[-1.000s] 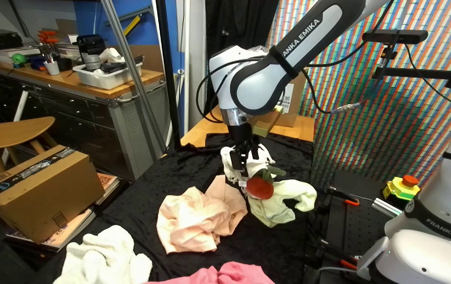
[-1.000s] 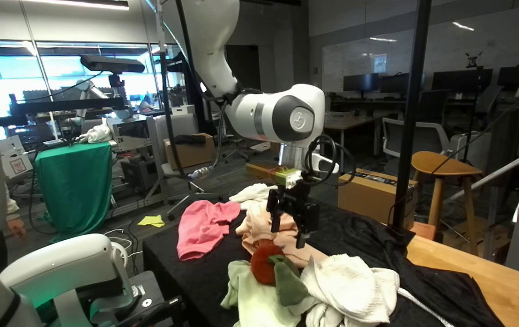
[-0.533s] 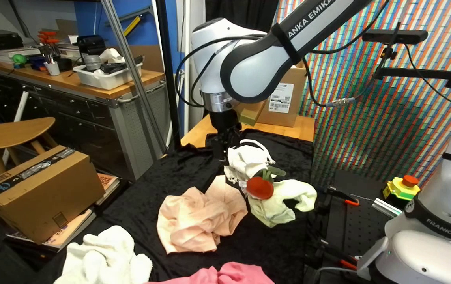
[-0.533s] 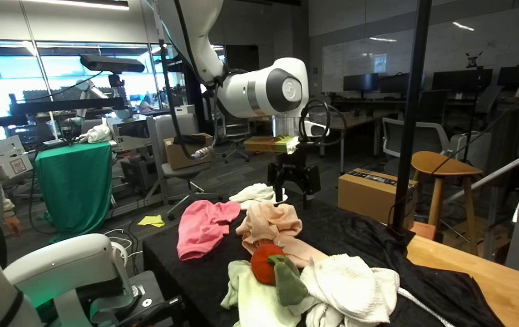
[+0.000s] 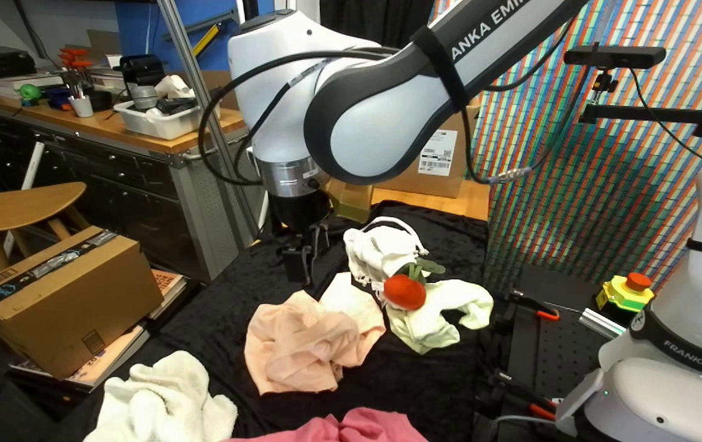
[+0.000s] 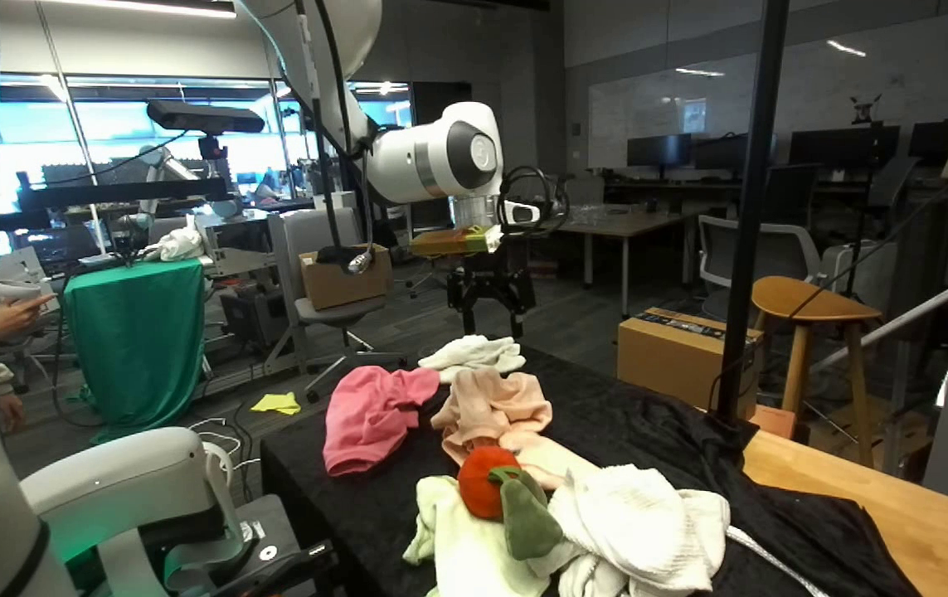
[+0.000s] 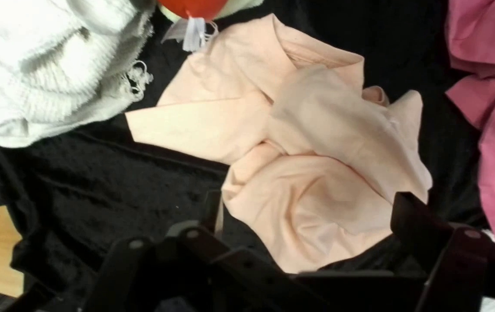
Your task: Pile up the things on the table
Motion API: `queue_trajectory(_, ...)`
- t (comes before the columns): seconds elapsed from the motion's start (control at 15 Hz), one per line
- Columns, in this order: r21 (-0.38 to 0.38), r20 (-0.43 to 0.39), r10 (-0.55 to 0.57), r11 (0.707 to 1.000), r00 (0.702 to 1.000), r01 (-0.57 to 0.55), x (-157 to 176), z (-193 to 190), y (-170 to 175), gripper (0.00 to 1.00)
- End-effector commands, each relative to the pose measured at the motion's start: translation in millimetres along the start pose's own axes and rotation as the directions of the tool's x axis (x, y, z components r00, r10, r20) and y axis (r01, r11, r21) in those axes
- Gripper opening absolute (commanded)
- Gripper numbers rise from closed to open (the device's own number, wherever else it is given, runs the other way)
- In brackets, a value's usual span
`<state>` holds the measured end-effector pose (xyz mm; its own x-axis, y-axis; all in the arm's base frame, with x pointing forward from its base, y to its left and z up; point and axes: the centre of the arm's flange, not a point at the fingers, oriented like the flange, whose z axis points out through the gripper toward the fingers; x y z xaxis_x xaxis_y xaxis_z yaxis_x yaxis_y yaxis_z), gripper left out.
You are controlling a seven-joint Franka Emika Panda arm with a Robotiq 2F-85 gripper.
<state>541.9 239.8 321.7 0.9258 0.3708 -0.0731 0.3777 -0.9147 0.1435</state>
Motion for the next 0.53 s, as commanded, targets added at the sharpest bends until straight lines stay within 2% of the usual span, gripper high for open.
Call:
queue_trajectory(0.0, -0.023, 0.002, -0.091, 0.996, 0.996, 0.091, 35, 4, -45, 1.0)
queue_trajectory(0.2, -0.021, -0.001, -0.153, 0.988, 0.988, 0.153, 48, 14, -84, 1.0)
queue_trajectory(0.47, -0.035, -0.021, -0.162, 0.986, 0.987, 0.161, 65, 31, -120, 1.0)
